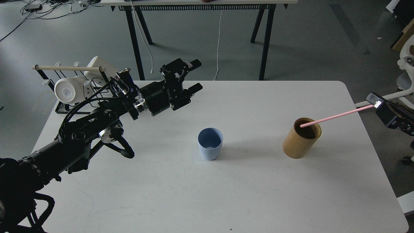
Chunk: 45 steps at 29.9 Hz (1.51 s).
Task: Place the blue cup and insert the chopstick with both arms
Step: 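Pull the pink stick up out of the tan tube with the right gripper, then carry the pink stick over the blue cup and lower it inside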
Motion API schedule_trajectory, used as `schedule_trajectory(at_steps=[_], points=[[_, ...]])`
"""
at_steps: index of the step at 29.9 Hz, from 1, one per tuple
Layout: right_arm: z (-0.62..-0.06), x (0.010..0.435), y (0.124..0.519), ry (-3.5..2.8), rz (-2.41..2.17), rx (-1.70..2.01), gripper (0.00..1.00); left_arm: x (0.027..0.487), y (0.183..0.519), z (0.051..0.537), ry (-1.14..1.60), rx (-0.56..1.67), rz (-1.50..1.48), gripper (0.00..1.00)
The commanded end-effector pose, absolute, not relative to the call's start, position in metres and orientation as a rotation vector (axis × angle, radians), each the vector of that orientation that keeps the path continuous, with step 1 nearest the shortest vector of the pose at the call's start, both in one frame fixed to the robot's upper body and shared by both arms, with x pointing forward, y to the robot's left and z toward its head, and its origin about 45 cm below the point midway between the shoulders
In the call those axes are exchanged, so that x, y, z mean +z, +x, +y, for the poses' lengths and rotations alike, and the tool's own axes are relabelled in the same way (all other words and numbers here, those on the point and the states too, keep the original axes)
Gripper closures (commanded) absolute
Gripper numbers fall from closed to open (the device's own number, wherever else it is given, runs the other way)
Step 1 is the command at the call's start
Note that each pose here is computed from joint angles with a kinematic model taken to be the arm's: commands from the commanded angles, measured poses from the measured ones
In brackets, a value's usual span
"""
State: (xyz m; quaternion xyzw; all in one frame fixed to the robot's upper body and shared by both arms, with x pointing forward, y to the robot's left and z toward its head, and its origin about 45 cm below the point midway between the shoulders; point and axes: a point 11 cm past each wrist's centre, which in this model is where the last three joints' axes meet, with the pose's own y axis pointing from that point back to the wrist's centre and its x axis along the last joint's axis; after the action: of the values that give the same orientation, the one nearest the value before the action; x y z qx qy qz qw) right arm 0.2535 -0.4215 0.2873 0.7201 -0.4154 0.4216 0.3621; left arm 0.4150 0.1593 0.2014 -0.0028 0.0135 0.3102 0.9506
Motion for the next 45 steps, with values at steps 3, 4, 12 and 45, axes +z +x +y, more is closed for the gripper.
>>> schedule_trajectory(at_steps=[3,4,12,45], points=[[-0.417,0.295,0.251,1.864,-1.056,1.098,1.00,0.201,0.415,0.159,-0.006,0.631,0.028,0.06],[-0.415,0.295,0.251,1.868,-1.056,1.101,1.00,0.201,0.415,0.159,-0.006,0.631,0.028,0.06],[-0.396,0.326,0.280,1.884,-1.129,1.256,1.00,0.199,0.417,0.165,0.002,0.647,0.029,0.06],[-0.247,0.245,0.316,2.200,-0.669,1.471,1.00,0.191,0.418,0.173,0.020,0.672,0.042,0.06]])
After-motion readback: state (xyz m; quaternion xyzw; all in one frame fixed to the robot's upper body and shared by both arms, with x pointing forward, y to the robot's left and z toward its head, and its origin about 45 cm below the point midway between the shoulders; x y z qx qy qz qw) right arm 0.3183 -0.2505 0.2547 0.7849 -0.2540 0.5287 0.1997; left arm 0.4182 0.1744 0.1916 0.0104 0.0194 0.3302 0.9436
